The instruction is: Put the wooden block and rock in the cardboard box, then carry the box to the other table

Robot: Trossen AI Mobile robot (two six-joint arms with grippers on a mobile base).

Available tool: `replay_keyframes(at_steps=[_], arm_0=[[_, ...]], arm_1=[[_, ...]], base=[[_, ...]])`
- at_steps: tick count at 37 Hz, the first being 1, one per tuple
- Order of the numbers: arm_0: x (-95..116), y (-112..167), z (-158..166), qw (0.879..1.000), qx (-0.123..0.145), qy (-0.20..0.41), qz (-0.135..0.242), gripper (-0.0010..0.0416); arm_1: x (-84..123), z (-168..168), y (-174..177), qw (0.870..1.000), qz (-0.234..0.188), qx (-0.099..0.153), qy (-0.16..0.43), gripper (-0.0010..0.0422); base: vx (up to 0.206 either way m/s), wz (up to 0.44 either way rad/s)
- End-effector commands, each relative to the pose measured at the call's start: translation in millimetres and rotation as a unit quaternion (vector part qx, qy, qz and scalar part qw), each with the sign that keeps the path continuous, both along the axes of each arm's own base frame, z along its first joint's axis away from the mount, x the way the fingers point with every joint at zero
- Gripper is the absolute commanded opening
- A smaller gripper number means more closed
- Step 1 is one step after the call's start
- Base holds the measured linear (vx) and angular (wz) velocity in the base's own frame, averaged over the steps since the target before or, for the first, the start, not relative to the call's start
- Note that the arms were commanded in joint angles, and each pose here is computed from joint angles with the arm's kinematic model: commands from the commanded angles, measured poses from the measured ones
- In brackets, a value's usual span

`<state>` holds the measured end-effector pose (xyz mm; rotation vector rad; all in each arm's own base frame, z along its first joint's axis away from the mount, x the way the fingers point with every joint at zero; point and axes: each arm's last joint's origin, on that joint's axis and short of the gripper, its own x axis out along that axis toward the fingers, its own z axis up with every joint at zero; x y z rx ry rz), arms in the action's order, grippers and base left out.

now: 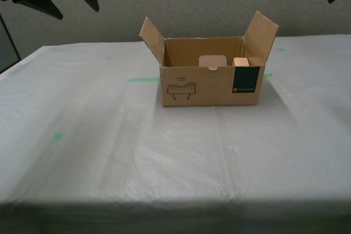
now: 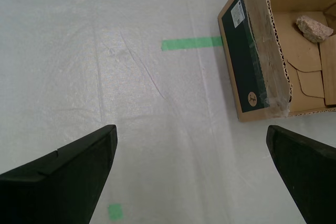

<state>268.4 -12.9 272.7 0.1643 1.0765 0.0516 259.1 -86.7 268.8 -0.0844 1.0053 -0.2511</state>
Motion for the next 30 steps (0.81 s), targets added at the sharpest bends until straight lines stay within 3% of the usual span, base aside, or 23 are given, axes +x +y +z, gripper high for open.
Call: replay_keyframes(at_steps=[1,30], arm_0=[[0.1,0.1,0.3,1.000,-0.001,-0.001,0.000,0.0398],[0.1,0.1,0.3,1.000,-0.001,-0.001,0.000,0.0398]], arm_1=[[0.0,0.2,0.0,1.000,-0.002,0.000,-0.001,0.0389],[-0.1,0.2,-0.1,1.000,-0.002,0.000,-0.001,0.0389]], base=[[0.000,0.000],[0.000,0.000]])
